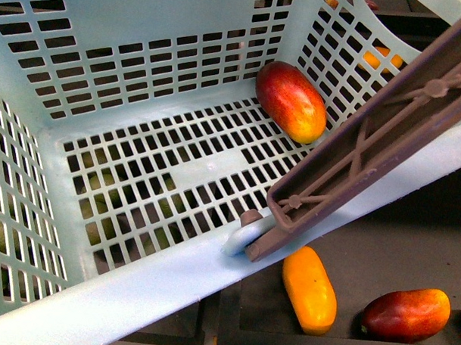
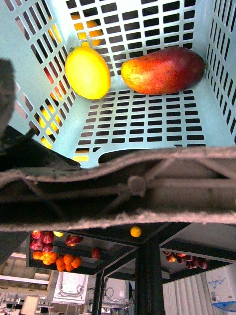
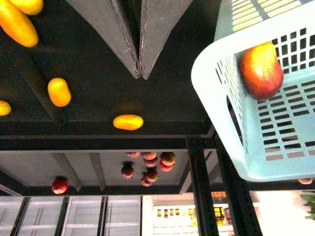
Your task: Pick lemon and mango into basket
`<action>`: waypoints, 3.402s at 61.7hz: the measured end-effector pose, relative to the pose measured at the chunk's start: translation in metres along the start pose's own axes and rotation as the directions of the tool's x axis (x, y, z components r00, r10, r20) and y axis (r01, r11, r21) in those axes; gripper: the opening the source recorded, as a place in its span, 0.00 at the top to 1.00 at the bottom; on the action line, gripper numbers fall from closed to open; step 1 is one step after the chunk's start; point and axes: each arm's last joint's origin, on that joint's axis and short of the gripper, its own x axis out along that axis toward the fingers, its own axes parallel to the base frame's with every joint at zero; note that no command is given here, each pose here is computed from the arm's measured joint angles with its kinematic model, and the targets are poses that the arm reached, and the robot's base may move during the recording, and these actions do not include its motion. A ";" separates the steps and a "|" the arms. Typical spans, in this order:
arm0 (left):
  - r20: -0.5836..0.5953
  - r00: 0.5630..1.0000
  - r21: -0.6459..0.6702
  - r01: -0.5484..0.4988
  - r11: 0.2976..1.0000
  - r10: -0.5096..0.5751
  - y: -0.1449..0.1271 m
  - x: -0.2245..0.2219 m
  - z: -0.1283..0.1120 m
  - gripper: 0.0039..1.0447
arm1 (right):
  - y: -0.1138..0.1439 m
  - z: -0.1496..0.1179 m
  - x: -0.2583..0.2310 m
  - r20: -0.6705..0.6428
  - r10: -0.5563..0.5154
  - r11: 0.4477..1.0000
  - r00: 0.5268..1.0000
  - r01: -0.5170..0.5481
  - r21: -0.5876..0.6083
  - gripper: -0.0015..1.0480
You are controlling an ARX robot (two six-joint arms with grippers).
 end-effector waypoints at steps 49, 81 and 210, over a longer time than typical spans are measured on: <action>-0.005 1.000 -0.001 0.002 1.000 -0.002 0.000 0.000 0.000 0.95 | 0.000 -0.013 -0.024 0.027 0.000 1.000 1.000 0.000 0.000 0.98; -0.002 1.000 0.000 0.001 1.000 -0.001 0.000 0.000 0.000 0.95 | 0.000 -0.017 -0.040 0.019 -0.001 1.000 1.000 0.001 0.000 0.98; 0.013 1.000 -0.007 0.000 1.000 0.000 0.001 -0.001 0.004 0.95 | 0.000 -0.017 -0.040 0.021 0.007 1.000 1.000 -0.007 -0.003 0.08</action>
